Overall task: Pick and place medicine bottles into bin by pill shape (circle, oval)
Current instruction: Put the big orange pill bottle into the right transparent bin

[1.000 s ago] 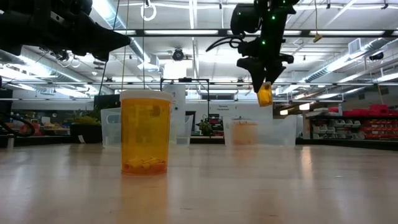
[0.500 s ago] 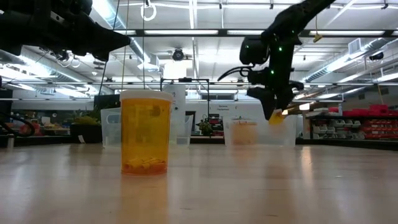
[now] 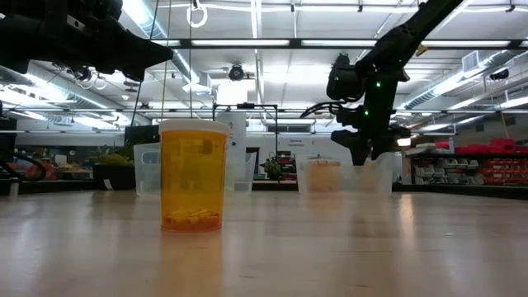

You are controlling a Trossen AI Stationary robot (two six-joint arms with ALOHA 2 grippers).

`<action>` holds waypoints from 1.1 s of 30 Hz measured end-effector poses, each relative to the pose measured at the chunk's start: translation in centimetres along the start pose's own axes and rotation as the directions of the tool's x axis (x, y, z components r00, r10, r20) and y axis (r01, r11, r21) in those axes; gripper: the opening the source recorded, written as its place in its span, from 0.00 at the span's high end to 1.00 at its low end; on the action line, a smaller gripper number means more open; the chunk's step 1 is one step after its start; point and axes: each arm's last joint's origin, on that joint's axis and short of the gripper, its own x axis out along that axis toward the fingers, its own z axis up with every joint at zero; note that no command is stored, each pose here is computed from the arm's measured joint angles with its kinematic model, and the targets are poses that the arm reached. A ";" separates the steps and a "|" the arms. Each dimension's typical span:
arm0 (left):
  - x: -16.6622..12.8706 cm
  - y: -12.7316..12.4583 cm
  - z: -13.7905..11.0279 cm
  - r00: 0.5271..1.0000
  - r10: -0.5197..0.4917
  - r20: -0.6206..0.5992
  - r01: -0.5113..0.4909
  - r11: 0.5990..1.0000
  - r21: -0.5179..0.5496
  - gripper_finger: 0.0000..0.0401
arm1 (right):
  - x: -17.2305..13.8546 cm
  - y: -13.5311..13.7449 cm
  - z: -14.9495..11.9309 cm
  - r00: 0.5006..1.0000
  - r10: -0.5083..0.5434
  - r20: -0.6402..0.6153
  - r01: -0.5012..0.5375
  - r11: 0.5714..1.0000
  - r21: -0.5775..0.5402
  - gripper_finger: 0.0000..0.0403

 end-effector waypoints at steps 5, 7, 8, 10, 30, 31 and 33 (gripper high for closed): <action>0.0 0.0 0.0 1.000 0.000 0.000 0.000 1.000 0.000 0.90 | 0.1 0.0 0.0 1.000 0.008 0.007 -0.008 1.000 0.004 0.43; 0.0 0.0 0.0 1.000 0.000 0.000 0.000 1.000 0.000 0.90 | 0.1 0.1 0.0 1.000 0.010 0.007 -0.010 1.000 0.004 0.43; 0.0 0.0 0.0 1.000 0.000 0.000 0.000 1.000 0.000 0.90 | 0.1 0.1 0.0 1.000 0.010 0.007 -0.010 1.000 0.003 0.43; 0.0 0.0 0.0 1.000 0.000 0.000 0.000 1.000 0.000 0.91 | 0.1 0.1 0.0 1.000 0.010 0.006 -0.010 1.000 0.003 0.42; 0.0 0.0 0.0 1.000 0.000 0.000 0.000 1.000 0.000 0.91 | -1.6 0.6 1.3 0.998 0.053 -0.040 -0.054 0.998 -0.023 0.35; 0.0 0.0 0.0 1.000 0.000 0.000 0.000 1.000 0.000 0.91 | -1.8 0.6 1.4 0.998 0.052 -0.043 -0.054 0.998 -0.025 0.35; 0.0 0.0 0.0 1.000 0.000 0.000 0.000 1.000 0.000 0.92 | -2.4 0.8 1.7 0.998 0.052 -0.048 -0.054 0.998 -0.033 0.35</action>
